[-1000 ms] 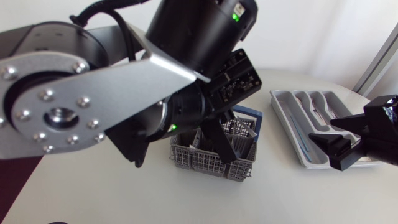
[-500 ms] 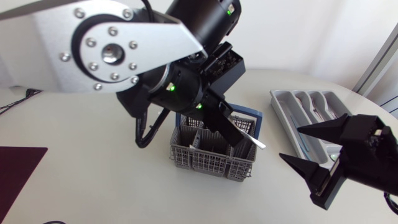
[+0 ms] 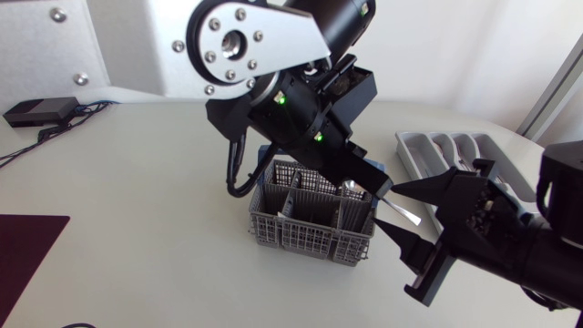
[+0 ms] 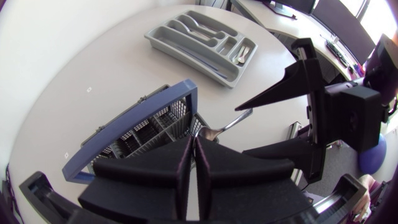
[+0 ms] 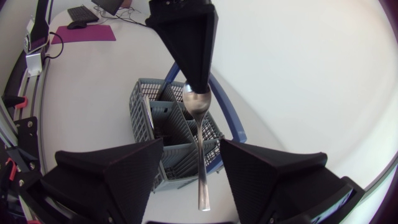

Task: Sort the cutlery from the basket into the organizer compartments.

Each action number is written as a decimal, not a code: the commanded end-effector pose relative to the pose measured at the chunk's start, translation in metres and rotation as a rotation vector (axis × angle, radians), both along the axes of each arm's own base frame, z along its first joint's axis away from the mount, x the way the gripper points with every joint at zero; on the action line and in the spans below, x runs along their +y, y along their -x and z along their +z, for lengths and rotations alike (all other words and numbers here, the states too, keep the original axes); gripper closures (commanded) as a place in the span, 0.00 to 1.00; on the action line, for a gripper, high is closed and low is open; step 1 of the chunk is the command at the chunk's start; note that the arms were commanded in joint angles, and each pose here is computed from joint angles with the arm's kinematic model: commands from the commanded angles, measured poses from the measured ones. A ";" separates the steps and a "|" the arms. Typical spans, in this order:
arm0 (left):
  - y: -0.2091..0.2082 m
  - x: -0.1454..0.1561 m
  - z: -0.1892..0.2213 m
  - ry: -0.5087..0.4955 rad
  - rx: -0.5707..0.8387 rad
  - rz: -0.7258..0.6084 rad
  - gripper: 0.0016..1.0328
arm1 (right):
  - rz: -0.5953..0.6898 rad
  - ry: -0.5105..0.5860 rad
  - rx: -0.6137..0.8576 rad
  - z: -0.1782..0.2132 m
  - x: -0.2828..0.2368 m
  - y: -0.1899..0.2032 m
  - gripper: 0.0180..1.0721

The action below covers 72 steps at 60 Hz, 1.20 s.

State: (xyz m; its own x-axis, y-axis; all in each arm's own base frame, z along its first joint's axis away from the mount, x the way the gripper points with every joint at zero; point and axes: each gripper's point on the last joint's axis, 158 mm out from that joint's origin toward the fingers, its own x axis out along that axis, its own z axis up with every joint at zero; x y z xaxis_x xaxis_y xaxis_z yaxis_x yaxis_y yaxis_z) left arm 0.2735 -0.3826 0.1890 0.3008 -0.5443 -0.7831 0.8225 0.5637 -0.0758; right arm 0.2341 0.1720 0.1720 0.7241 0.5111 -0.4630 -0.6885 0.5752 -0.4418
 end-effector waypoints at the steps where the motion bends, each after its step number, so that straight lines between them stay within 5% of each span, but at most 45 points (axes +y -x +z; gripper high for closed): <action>1: 0.000 -0.006 0.003 0.015 0.023 0.009 0.97 | -0.011 0.008 0.017 -0.011 0.003 -0.003 0.49; 21: 0.004 -0.005 0.001 0.015 0.045 -0.002 0.97 | -0.036 0.046 0.000 -0.017 0.008 -0.022 0.66; 38: 0.006 -0.003 -0.002 0.006 0.050 -0.004 0.97 | -0.032 0.055 -0.002 -0.015 0.010 -0.023 0.95; 47: 0.006 -0.001 -0.004 0.002 0.052 -0.003 0.96 | -0.030 0.061 0.005 -0.018 0.009 -0.022 0.95; 63: -0.004 0.001 0.012 0.034 0.032 0.023 0.57 | -0.027 0.061 0.008 -0.017 0.006 -0.017 0.95; 72: -0.027 0.018 0.030 0.063 -0.006 0.094 0.45 | -0.013 0.059 0.020 -0.019 0.001 -0.007 0.95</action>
